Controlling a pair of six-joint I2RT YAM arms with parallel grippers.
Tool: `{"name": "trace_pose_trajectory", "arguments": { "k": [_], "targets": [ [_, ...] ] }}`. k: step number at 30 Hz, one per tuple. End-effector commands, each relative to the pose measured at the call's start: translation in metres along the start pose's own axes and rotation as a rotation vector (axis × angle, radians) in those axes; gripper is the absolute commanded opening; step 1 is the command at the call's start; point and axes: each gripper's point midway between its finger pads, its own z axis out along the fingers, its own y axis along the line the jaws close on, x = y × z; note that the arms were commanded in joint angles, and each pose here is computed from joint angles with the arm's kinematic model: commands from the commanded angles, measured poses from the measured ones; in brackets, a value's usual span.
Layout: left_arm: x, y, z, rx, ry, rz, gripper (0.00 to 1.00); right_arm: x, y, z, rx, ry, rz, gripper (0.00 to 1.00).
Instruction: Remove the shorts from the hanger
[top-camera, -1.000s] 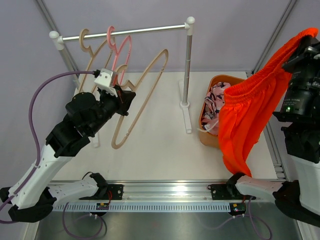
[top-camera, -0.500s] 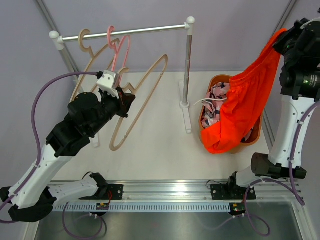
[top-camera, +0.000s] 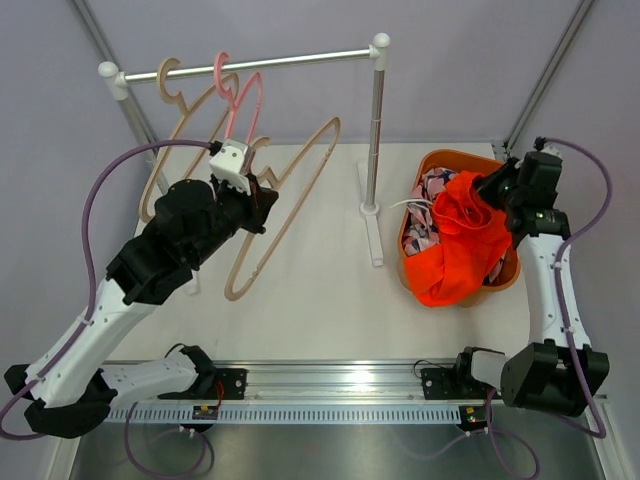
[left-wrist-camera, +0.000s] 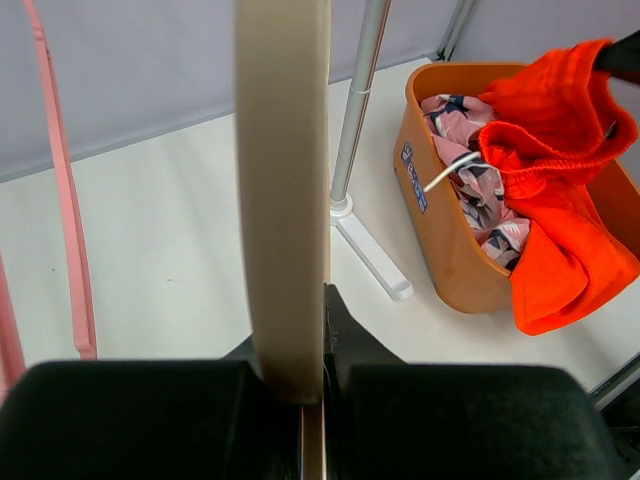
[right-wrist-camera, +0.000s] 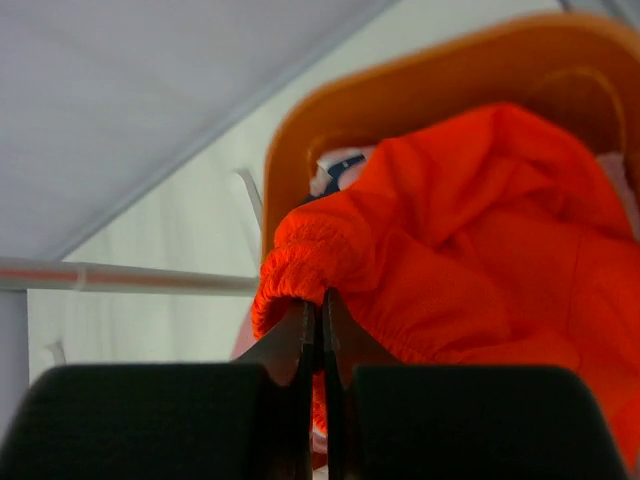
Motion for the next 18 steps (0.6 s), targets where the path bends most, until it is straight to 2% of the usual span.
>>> {"name": "trace_pose_trajectory", "arguments": {
  "k": [1, 5, 9, 12, 15, 18],
  "targets": [
    [-0.018, -0.007, 0.003, 0.020, -0.045, -0.023, 0.00, 0.054, -0.008, 0.034, -0.087, 0.094, 0.100, 0.00],
    [-0.017, -0.010, 0.009, 0.019, -0.022, -0.033, 0.00, 0.124, -0.033, 0.058, -0.086, 0.249, 0.172, 0.00],
    [-0.023, -0.012, 0.014, 0.011, -0.013, -0.042, 0.00, 0.144, -0.043, 0.067, -0.075, 0.294, 0.188, 0.01],
    [-0.019, -0.011, 0.022, -0.007, 0.029, -0.032, 0.00, 0.143, -0.043, 0.066, -0.072, 0.291, 0.180, 0.13],
    [-0.027, -0.011, 0.025, -0.023, 0.032, -0.030, 0.00, 0.126, -0.033, 0.055, -0.095, 0.247, 0.164, 0.34],
    [-0.033, -0.011, 0.030, -0.034, 0.036, -0.022, 0.00, 0.118, -0.027, 0.044, -0.107, 0.234, 0.145, 0.43]
  ]
}}
